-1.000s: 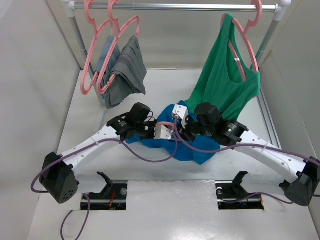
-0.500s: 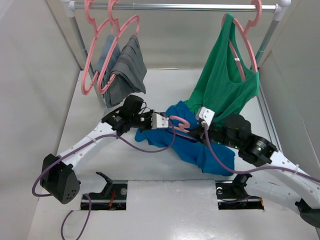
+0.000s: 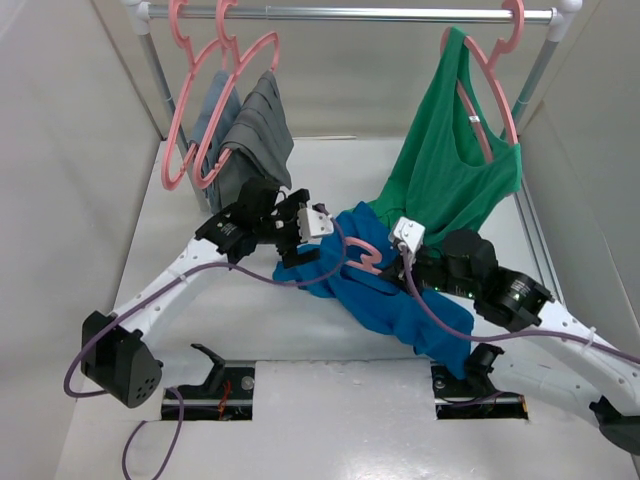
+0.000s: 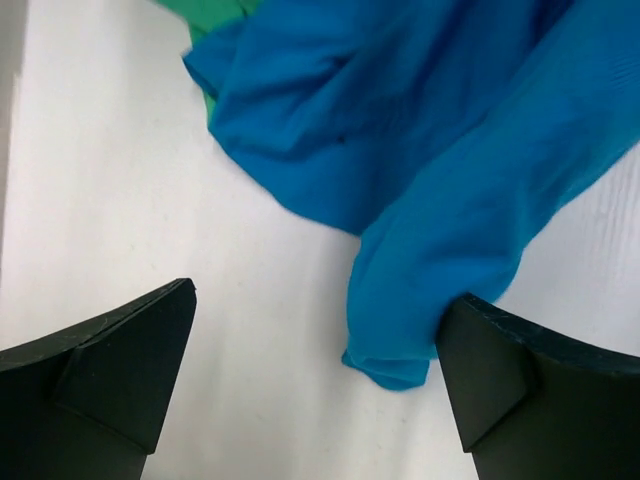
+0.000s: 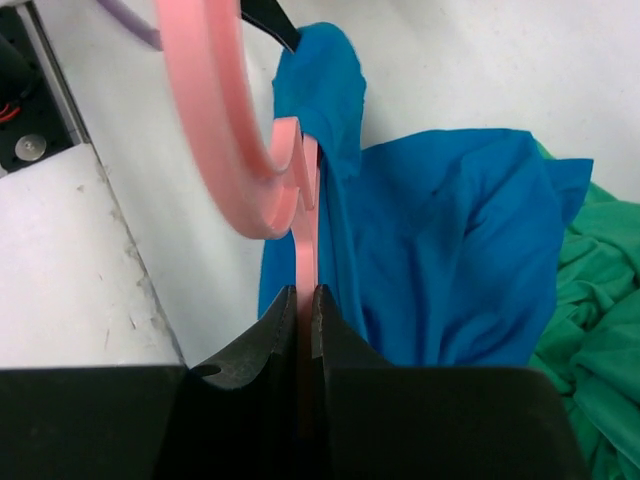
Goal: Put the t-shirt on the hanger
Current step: Place tshirt on hanger
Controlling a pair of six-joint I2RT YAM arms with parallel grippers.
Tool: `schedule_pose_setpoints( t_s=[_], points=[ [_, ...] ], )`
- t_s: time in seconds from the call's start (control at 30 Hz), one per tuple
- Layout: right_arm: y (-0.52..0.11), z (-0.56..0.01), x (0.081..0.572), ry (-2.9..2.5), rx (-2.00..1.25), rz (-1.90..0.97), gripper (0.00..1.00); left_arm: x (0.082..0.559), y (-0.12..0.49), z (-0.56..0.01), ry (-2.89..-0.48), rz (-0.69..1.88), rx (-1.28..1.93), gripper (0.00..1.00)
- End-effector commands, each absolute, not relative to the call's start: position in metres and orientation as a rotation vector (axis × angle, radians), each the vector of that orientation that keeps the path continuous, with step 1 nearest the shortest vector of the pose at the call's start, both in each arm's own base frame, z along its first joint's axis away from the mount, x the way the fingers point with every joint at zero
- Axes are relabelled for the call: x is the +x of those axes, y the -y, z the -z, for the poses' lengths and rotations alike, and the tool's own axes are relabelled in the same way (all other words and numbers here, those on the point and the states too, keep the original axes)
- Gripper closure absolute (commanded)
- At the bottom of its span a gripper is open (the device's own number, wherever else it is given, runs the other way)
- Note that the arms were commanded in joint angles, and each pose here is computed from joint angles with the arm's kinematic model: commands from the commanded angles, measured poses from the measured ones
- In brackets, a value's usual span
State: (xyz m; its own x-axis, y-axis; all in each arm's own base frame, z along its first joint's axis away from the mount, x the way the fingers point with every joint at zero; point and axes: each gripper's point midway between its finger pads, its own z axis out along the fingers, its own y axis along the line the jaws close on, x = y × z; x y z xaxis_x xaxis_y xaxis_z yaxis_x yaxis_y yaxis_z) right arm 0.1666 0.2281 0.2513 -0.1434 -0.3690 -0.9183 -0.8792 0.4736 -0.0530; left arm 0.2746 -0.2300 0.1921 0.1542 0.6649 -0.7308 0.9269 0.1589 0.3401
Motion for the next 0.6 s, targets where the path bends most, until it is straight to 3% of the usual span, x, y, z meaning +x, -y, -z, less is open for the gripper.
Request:
schedule_pose_setpoints(
  t_s=[0.0,0.4,0.47,0.5,0.57],
  points=[
    [-0.239,-0.277,0.175,-1.668,-1.015,-0.676,1.0,0.258,0.25,-0.248,-1.428,0.512,1.522,0.0],
    [-0.256,-0.256,0.211,-1.745,-0.883,-0.626,1.0,0.206,0.264,-0.324,-1.065,0.637,1.472,0.03],
    [-0.265,-0.261,0.213,-1.721,-0.892,-0.653,1.0,0.201,0.272,-0.324,-1.054,0.675,1.475,0.11],
    [-0.267,-0.263,0.213,-1.707,-0.895,-0.666,1.0,0.201,0.278,-0.325,-1.049,0.688,1.487,0.28],
    [-0.272,-0.267,0.212,-1.695,-0.905,-0.686,1.0,0.201,0.287,-0.321,-1.045,0.68,1.51,0.43]
  ],
)
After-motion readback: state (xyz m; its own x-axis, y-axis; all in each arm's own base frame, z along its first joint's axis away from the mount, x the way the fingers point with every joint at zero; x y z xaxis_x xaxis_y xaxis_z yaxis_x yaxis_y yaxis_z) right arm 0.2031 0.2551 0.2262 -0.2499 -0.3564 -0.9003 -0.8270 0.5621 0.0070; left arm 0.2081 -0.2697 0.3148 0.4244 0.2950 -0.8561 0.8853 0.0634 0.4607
